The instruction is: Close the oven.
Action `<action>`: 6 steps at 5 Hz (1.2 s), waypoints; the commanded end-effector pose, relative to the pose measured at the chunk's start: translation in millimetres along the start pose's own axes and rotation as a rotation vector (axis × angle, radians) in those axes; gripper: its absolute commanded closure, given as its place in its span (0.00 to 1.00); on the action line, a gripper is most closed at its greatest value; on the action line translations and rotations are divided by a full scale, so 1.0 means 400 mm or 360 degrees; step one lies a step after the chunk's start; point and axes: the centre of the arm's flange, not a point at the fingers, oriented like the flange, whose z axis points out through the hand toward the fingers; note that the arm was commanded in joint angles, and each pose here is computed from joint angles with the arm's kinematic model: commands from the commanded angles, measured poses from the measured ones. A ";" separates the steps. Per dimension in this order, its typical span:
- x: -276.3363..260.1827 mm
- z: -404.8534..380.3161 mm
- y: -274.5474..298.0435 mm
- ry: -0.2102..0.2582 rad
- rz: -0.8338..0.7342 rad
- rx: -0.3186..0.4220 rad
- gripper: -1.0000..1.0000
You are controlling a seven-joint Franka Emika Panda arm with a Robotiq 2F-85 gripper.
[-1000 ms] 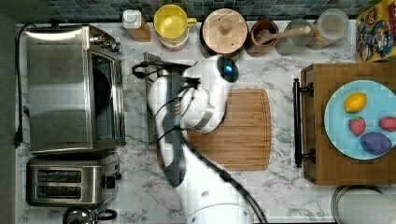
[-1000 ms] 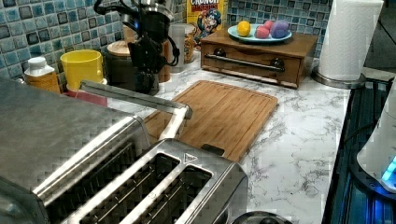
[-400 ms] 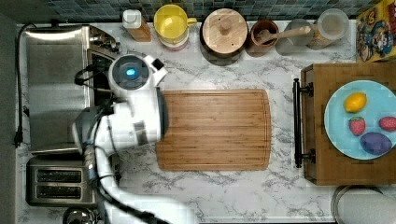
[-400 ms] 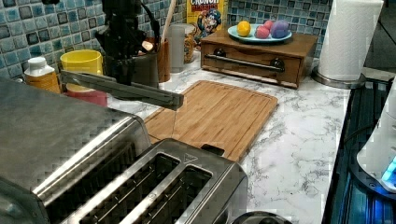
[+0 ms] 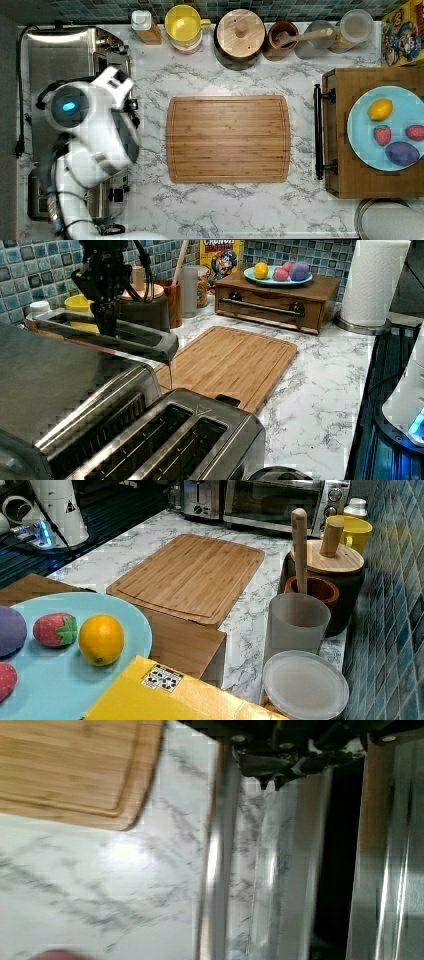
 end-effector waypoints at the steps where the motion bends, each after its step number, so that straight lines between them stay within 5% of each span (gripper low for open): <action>1: -0.010 -0.200 -0.292 0.0344 0.0113 -0.0155 1.00; 2: 0.005 -0.241 -0.261 0.0393 0.0203 -0.0204 1.00; 4: -0.068 -0.444 -0.150 0.0348 0.0023 0.0310 1.00; 6: -0.106 -0.466 -0.166 0.0380 -0.0011 0.0287 1.00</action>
